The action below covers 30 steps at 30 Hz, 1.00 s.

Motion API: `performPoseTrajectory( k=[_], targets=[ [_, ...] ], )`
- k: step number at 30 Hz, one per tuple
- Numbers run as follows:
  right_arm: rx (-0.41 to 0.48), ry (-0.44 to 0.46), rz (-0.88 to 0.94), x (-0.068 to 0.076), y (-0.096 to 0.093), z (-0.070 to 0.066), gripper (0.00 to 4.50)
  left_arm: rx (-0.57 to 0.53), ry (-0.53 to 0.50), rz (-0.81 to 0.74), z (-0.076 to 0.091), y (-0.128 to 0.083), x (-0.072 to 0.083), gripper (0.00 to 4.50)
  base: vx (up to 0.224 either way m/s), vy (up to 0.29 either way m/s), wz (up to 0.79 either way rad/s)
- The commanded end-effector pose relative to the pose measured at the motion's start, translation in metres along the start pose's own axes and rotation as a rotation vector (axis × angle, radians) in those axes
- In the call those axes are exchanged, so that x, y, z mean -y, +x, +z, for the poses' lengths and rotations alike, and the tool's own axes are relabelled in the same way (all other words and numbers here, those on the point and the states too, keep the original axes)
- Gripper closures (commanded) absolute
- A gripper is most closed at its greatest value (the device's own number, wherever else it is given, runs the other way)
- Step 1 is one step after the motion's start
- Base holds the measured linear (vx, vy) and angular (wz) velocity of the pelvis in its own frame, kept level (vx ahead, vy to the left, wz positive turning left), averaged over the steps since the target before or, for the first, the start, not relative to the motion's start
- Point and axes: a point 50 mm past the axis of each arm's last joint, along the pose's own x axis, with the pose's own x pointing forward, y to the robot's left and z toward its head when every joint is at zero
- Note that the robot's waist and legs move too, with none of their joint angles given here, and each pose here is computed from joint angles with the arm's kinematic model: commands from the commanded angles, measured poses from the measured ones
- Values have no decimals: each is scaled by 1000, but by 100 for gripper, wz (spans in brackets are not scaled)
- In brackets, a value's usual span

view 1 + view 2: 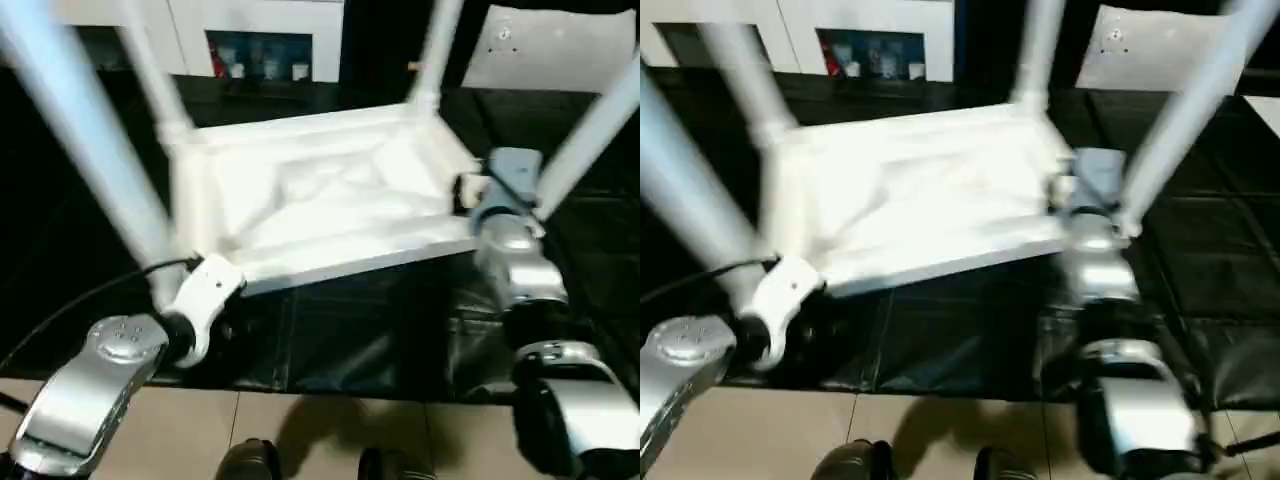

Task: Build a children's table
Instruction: Rotate table base

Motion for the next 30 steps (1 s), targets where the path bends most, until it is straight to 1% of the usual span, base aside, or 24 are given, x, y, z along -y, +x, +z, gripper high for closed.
performPoseTrajectory(
  k=[1,4,5,7,8,9,10,11,12,13,14,15,16,17,18,20,21,22,23,25,27,29,30],
  targets=[
    [43,21,78,-4,-2,5,0,76,3,51,9,2,-4,153,0,0,0],
    [93,37,315,-23,-16,7,0,202,-43,91,15,2,-1,153,0,0,0],
    [95,40,345,-25,-18,7,0,215,-53,93,15,1,0,153,0,0,0],
    [109,51,518,-38,-36,7,0,291,-147,131,13,-5,4,126,0,0,0],
    [109,51,520,-38,-37,6,0,293,-149,133,13,-6,4,126,0,0,0],
    [109,43,548,-40,-41,6,0,310,-170,151,12,-8,5,116,0,0,0],
    [95,31,598,-44,-49,3,0,332,-198,175,9,-13,7,116,0,0,0],
    [85,22,626,-46,-55,1,0,338,-208,205,6,-16,8,93,0,0,0],
    [76,12,653,-47,-62,-1,0,340,-216,235,2,-20,10,86,0,0,0],
    [52,10,702,-48,-76,-5,0,349,-240,305,-8,-30,14,84,0,0,0],
    [51,10,704,-49,-77,-5,0,350,-241,308,-8,-30,14,82,0,0,0],
    [42,11,721,-49,-82,-7,0,358,-255,327,-11,-34,16,82,0,0,0],
    [42,11,721,-49,-82,-7,0,358,-255,327,-11,-34,16,74,0,0,0],
    [34,6,736,-48,-89,-8,0,361,-259,341,-15,-39,19,61,0,0,0],
    [10,4,775,-49,-101,-10,0,364,-271,369,-22,-51,25,49,0,0,0],
    [-13,-1,812,-50,-112,-12,0,348,-266,413,-29,-60,29,42,0,0,0],
    [-20,-1,820,-50,-114,-13,0,342,-266,434,-31,-62,29,26,0,0,0],
    [-31,-2,832,-51,-117,-14,0,331,-269,471,-34,-65,28,26,0,0,0],
    [-55,-3,854,-51,-124,-17,0,319,-274,570,-40,-73,22,11,0,0,0],
    [-89,0,870,-50,-130,-20,0,331,-269,641,-40,-77,15,11,0,0,0],
    [-117,-2,892,-50,-134,-24,0,361,-268,648,-36,-75,6,11,0,0,0],
    [-133,12,971,-54,-142,-26,0,386,-253,612,-32,-70,1,11,0,0,0],
    [-139,7,1057,-58,-151,-25,0,404,-238,587,-30,-66,-3,11,0,0,0]
  ],
)
